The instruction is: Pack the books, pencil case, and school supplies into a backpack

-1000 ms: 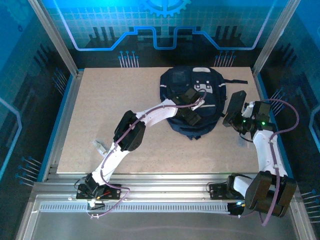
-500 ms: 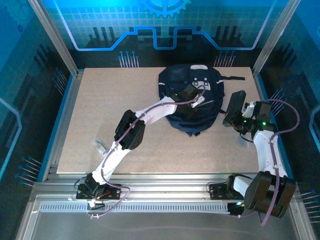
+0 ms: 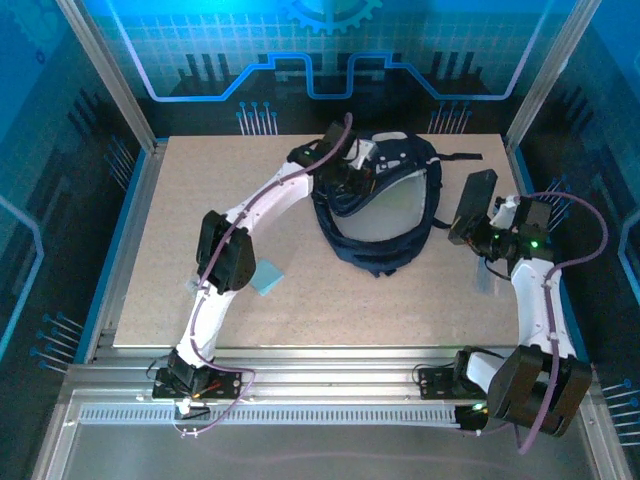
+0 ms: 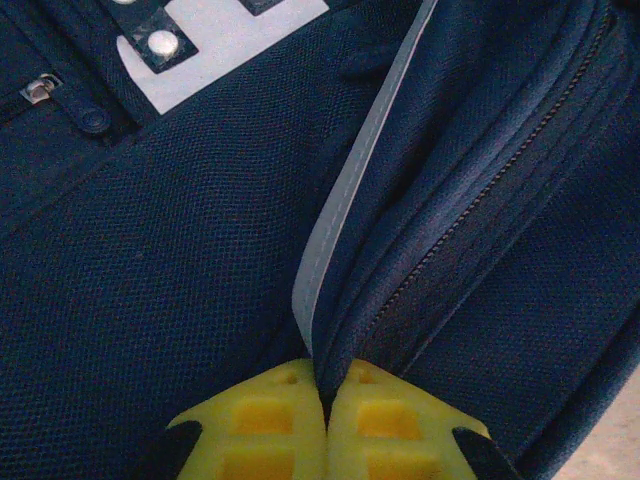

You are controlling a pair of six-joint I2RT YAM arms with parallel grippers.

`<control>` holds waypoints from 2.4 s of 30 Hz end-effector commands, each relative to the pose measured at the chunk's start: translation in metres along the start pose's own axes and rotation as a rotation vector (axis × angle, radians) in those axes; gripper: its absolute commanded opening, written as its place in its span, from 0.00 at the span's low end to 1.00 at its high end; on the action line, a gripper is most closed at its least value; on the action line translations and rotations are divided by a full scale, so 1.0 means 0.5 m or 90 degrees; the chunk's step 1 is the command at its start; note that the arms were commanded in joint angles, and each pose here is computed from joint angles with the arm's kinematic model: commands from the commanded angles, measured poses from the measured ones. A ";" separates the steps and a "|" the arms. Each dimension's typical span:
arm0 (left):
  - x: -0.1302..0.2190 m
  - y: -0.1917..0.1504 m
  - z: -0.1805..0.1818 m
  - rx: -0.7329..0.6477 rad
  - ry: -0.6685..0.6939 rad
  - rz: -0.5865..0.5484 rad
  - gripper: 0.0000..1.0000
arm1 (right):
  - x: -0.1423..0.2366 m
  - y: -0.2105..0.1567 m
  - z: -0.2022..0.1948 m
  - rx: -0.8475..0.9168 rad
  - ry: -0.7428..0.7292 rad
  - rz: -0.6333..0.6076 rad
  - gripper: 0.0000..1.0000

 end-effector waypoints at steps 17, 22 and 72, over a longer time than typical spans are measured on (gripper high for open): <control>0.127 0.046 -0.159 0.055 -0.153 -0.036 0.00 | -0.373 -0.003 0.250 0.097 0.226 0.130 0.02; 0.145 0.059 -0.176 0.063 -0.174 -0.048 0.00 | -0.485 0.003 0.273 0.034 0.261 0.123 0.02; 0.092 0.042 -0.048 0.179 -0.207 -0.092 0.00 | -0.080 -0.007 -0.361 -0.035 -0.449 0.151 1.00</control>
Point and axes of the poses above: each hand's point on the last joint's axis, 136 mm out from that joint toward the fingers, its own x axis back along the fingers, its own z axis along the line the jaws close on, y = z × x, the point moved 1 cm from there along x, back along the fingers, and after that the axes turned 11 degrees about x, right-handed, at the moved point
